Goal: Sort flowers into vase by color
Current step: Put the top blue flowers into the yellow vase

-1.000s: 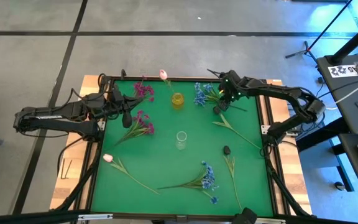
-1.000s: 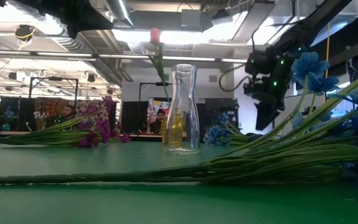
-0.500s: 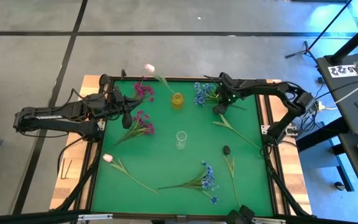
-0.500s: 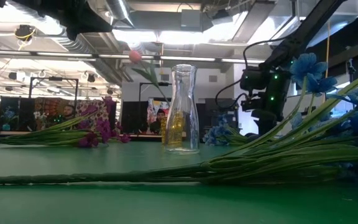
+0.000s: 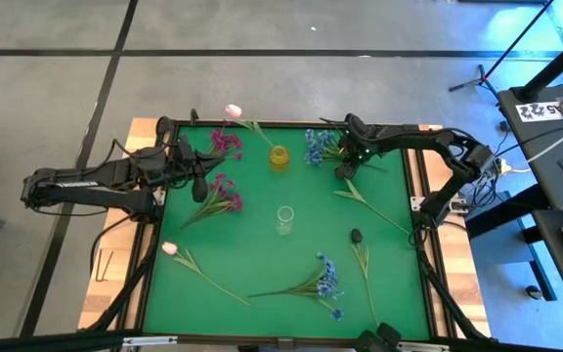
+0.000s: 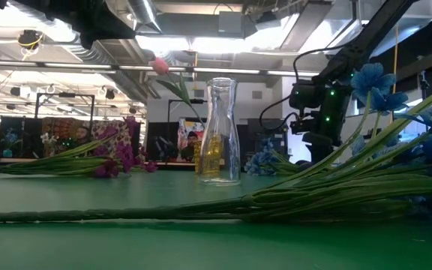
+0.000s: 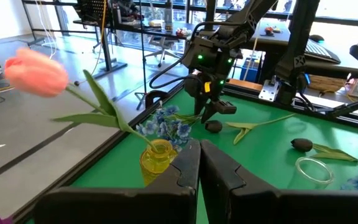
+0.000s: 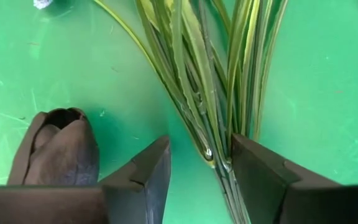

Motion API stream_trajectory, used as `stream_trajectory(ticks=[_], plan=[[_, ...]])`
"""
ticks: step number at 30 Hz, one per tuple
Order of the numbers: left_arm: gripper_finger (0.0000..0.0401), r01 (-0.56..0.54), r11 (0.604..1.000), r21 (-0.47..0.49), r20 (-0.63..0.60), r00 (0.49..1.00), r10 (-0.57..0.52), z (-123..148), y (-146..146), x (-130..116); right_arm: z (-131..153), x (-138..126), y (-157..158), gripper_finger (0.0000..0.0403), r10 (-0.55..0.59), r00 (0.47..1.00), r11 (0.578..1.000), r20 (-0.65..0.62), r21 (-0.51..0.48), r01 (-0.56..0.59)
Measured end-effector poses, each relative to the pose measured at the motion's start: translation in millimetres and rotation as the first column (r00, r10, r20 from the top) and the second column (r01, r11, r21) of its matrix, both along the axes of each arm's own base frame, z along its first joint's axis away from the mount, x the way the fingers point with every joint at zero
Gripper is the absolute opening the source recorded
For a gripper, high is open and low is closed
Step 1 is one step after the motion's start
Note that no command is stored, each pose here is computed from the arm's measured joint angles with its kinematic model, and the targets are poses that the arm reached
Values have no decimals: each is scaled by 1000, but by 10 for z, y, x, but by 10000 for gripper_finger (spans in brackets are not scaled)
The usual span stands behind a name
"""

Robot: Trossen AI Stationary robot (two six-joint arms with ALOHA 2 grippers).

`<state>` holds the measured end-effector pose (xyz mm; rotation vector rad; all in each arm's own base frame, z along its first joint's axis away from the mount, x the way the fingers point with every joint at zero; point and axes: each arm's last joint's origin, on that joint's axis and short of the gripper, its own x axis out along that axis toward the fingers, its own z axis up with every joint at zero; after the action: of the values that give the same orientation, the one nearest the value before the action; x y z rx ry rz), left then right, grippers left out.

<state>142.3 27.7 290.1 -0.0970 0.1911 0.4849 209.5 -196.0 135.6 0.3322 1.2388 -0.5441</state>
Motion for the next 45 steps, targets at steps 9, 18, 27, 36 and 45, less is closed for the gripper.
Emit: stream_trajectory(ticks=[9, 18, 27, 36, 45], plan=[[6, -1, 1000, -3, 1, 1000, 1, 0, 0, 0, -3, -4, -3, 58, -7, 1000, 1000, -11, -8, 7], [6, -1, 1000, -5, -8, 1000, 1, -10, 0, -2, 24, -12, 3, 25, -41, 999, 999, 1, -8, 41], [6, -2, 1000, -9, -19, 1000, 2, -21, 0, -5, 317, -71, 54, 6, -57, 995, 996, 83, -66, 63], [6, -7, 1000, -26, -23, 1000, 7, -33, -1, -7, 781, -151, 170, 14, -37, 961, 987, 273, -142, 79], [6, -7, 1000, -26, -23, 1000, 7, -32, -1, -7, 1333, 45, 519, 7, 200, 779, 959, 595, -282, -31]])
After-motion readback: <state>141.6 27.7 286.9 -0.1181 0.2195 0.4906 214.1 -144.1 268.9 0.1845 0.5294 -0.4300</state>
